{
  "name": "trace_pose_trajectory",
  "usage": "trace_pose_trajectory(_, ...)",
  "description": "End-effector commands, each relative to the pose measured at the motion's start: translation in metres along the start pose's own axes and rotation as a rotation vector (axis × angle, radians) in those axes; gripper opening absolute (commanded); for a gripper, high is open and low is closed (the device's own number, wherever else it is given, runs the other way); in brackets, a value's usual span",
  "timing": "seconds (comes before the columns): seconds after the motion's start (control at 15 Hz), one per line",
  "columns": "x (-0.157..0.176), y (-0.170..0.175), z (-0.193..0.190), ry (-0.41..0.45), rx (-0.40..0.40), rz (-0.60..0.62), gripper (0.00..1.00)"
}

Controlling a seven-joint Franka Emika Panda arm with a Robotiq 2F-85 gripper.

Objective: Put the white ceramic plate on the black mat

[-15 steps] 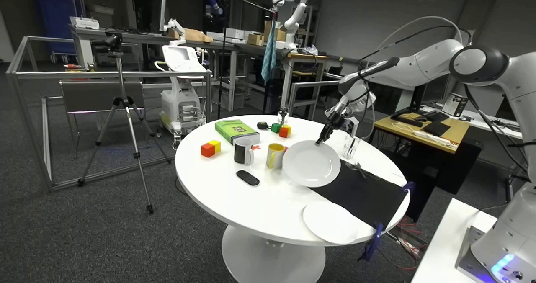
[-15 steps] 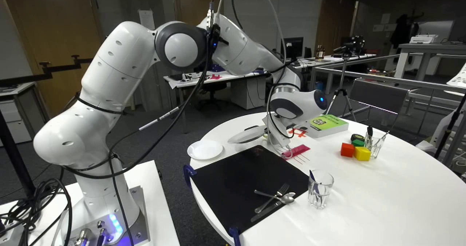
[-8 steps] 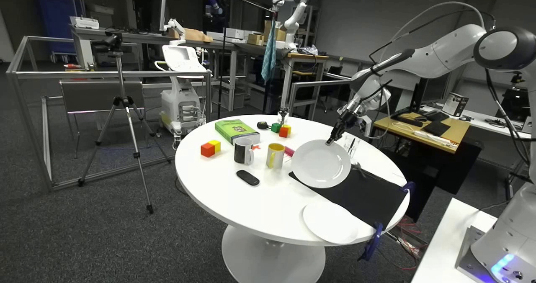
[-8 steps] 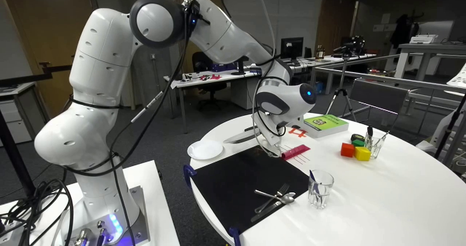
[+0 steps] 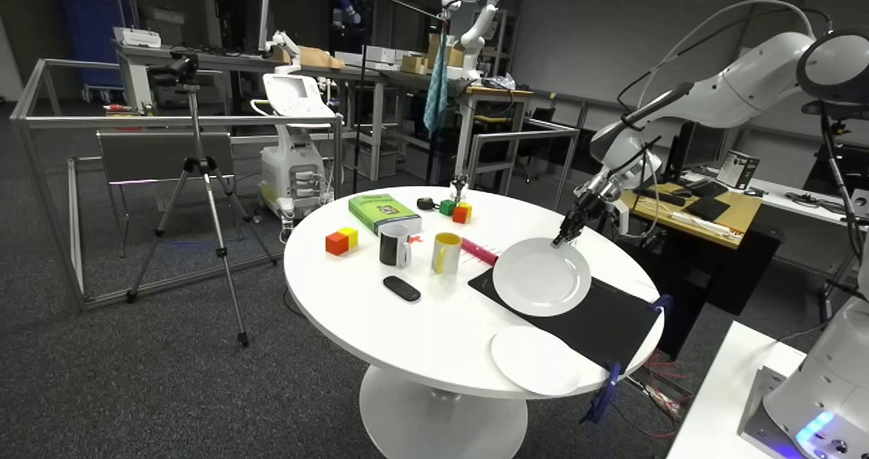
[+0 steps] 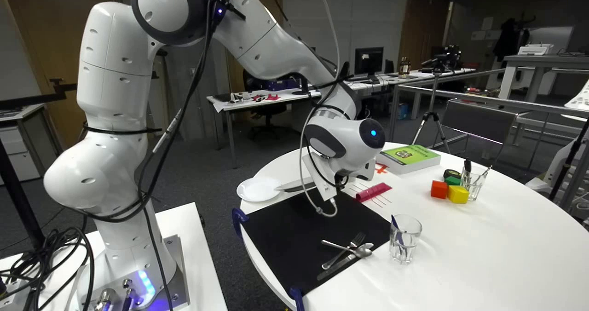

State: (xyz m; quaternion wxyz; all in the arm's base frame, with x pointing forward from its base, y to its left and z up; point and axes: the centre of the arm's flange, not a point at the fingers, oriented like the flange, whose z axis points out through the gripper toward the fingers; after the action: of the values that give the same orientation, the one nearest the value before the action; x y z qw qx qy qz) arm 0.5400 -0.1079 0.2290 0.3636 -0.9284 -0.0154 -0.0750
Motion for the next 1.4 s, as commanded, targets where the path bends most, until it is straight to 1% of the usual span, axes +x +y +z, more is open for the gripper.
trace_pose_trajectory(0.0,-0.034,-0.008,-0.019,0.063,-0.006,-0.009,0.01)
trace_pose_trajectory(0.47,-0.059,0.029,-0.027,0.111,-0.047,0.006,0.01)
trace_pose_trajectory(1.33,-0.081,0.050,-0.039,0.123,-0.063,0.042,0.01)
